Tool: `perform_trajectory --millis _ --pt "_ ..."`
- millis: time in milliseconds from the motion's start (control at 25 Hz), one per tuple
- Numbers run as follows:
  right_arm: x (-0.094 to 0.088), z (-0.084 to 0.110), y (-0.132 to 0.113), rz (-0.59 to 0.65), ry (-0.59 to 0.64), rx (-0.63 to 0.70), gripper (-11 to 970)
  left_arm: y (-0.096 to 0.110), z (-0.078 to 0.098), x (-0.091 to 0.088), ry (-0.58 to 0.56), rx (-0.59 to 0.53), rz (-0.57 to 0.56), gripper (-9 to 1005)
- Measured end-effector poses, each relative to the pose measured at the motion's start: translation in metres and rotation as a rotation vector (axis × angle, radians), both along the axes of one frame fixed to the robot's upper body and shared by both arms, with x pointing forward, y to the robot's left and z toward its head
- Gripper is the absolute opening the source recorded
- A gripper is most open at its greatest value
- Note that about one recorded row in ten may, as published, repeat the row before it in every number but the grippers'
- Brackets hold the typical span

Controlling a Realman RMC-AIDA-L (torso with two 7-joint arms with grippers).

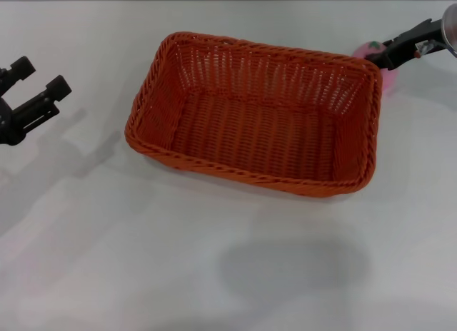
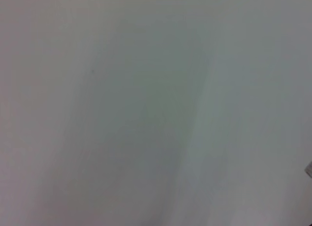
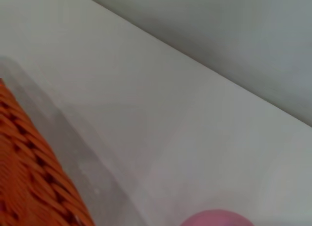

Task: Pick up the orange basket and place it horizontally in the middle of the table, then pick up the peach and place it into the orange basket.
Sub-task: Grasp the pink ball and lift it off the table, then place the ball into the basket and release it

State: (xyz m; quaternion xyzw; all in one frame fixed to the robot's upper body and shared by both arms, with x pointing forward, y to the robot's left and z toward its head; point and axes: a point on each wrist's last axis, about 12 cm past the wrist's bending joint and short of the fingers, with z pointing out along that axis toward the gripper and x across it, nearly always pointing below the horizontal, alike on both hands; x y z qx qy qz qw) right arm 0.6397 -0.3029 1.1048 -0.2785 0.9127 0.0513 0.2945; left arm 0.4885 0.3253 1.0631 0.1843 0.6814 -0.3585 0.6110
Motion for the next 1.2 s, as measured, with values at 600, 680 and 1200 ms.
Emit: perform_trajectory --millis 600,680,1200 --pt "-0.009 0.045 -0.012 0.016 -0.185 0.148 244 0.003 0.001 -0.002 -0.006 -0.01 0.017 878" --pt "-0.012 0.053 -0.013 0.026 -0.218 0.183 227 0.003 0.001 -0.002 -0.006 -0.01 0.018 879" --pt "-0.053 0.046 0.011 0.313 -0.24 0.535 117 0.008 -0.002 0.001 -0.027 0.039 0.065 879"
